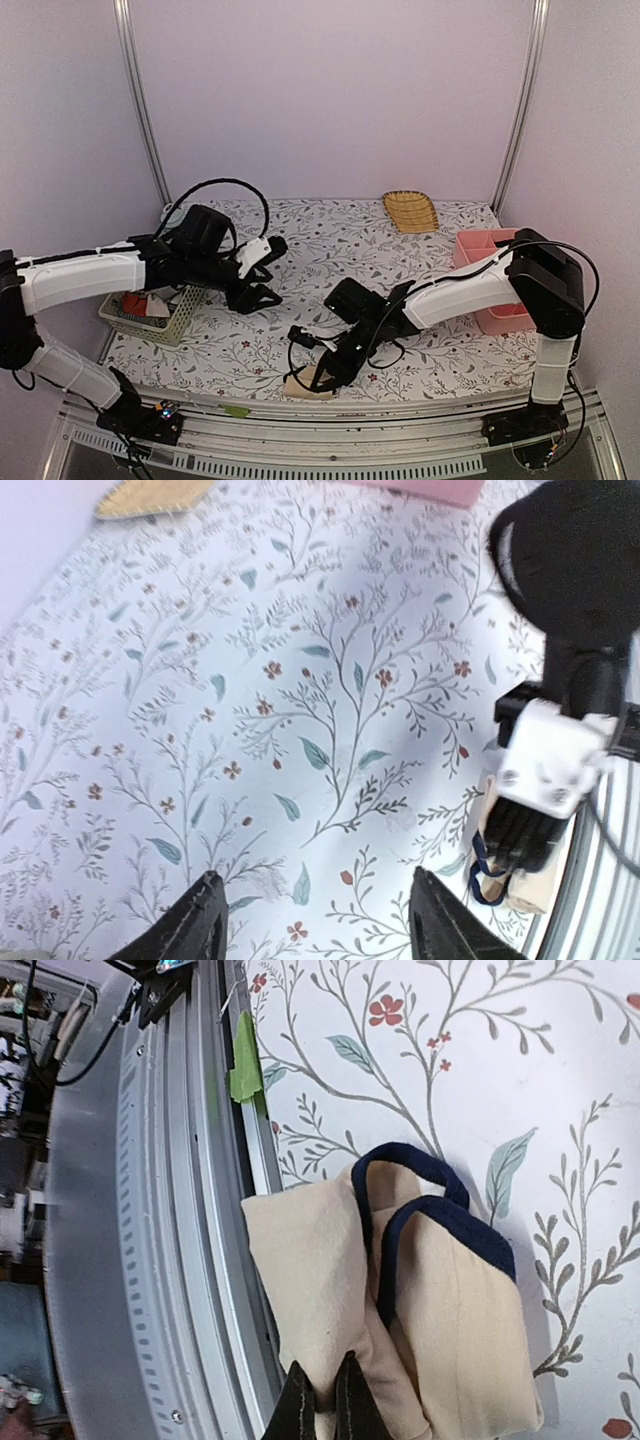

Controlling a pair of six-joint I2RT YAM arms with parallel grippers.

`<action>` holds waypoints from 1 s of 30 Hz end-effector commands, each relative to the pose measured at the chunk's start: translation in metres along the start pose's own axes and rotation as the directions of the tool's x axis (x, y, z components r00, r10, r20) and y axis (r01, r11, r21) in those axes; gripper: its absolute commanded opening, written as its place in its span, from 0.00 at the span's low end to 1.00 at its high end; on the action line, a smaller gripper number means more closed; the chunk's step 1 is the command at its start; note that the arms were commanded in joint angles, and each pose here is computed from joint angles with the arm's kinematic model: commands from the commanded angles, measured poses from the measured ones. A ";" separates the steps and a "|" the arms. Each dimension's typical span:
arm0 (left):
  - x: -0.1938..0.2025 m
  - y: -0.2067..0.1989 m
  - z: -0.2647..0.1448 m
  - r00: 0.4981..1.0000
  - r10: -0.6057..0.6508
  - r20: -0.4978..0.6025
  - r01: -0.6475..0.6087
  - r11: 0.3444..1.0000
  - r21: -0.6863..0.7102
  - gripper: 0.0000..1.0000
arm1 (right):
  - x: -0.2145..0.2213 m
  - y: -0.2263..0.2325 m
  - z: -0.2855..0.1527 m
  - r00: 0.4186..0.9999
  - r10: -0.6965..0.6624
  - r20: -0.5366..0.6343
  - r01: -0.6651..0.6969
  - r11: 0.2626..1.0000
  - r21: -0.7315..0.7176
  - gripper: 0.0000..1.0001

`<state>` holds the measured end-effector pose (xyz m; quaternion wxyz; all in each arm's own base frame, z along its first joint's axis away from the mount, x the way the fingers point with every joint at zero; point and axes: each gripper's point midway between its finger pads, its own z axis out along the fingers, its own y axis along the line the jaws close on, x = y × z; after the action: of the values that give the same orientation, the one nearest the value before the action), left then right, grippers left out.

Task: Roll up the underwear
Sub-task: Roll the underwear at the corner of the board.

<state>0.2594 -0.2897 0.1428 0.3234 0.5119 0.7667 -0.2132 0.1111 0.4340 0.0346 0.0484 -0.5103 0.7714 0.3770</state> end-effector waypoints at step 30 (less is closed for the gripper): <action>0.073 -0.148 -0.014 0.904 0.422 0.062 -0.426 0.903 0.062 0.72 | 0.068 -0.055 0.061 0.518 0.664 -0.539 -0.826 0.553 -0.111 0.00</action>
<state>0.1090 -0.2809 0.1151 0.3774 0.6292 0.6411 -0.2251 0.1195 0.4559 0.0239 -0.3182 -0.2886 0.7560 0.4939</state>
